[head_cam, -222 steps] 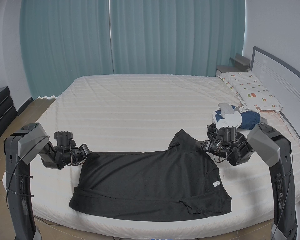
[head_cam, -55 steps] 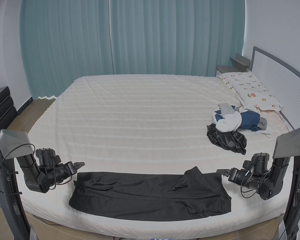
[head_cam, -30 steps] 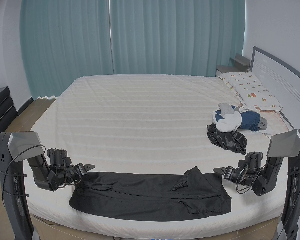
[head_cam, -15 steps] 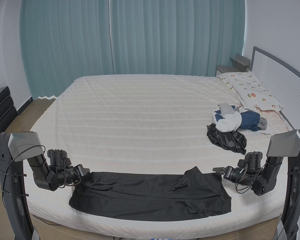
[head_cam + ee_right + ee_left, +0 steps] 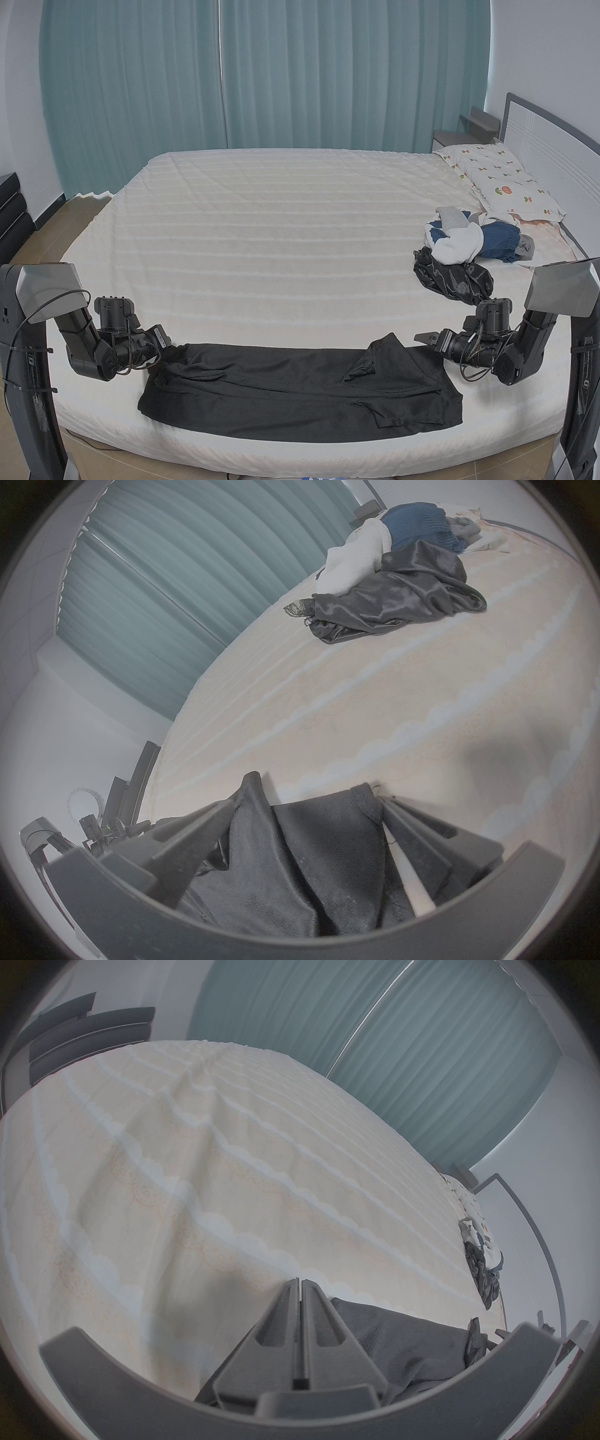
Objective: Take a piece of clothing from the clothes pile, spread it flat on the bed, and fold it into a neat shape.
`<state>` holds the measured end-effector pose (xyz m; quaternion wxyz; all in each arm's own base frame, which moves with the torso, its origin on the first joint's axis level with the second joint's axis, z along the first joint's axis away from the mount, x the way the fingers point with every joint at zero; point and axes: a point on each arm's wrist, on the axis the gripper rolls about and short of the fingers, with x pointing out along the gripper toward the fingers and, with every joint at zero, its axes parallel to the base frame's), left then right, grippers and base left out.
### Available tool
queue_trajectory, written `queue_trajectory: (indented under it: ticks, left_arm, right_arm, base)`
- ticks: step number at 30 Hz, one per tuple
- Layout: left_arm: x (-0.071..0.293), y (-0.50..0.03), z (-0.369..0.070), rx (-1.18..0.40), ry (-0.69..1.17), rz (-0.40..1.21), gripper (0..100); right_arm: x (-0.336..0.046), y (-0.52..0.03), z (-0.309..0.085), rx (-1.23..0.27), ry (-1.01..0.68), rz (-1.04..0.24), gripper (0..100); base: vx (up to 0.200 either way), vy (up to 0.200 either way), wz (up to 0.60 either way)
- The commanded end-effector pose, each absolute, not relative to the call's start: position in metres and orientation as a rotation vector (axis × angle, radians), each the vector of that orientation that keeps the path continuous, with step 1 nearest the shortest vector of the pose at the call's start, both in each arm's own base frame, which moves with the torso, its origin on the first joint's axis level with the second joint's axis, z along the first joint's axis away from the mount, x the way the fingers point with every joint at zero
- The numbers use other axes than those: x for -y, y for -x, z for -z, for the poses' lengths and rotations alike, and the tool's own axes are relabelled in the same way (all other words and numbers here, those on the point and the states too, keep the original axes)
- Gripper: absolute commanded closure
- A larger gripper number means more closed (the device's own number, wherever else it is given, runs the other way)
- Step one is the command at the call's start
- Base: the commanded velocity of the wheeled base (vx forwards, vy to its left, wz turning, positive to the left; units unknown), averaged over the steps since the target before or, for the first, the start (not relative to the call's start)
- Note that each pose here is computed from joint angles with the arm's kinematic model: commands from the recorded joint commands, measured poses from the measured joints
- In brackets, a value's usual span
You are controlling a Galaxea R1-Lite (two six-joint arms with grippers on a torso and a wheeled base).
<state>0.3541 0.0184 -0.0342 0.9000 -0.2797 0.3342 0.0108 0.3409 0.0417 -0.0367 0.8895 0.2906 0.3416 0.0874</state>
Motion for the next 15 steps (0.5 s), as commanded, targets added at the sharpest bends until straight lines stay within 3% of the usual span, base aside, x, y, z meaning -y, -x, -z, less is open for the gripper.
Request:
queue_trajectory:
  ticks: [1,15]
  left_arm:
    - [-0.019,-0.354,0.034,-0.689,0.581,-0.025,100]
    - [-0.023,-0.359,0.034,-0.644,0.595,-0.086,100]
  right_arm:
    - [-0.045,-0.346,0.04,-0.706,-0.6,-0.189,100]
    - [-0.024,-0.364,0.033,-0.626,-0.615,-0.135,100]
  base:
    - [0.0,0.0,0.0]
    - [0.0,0.0,0.0]
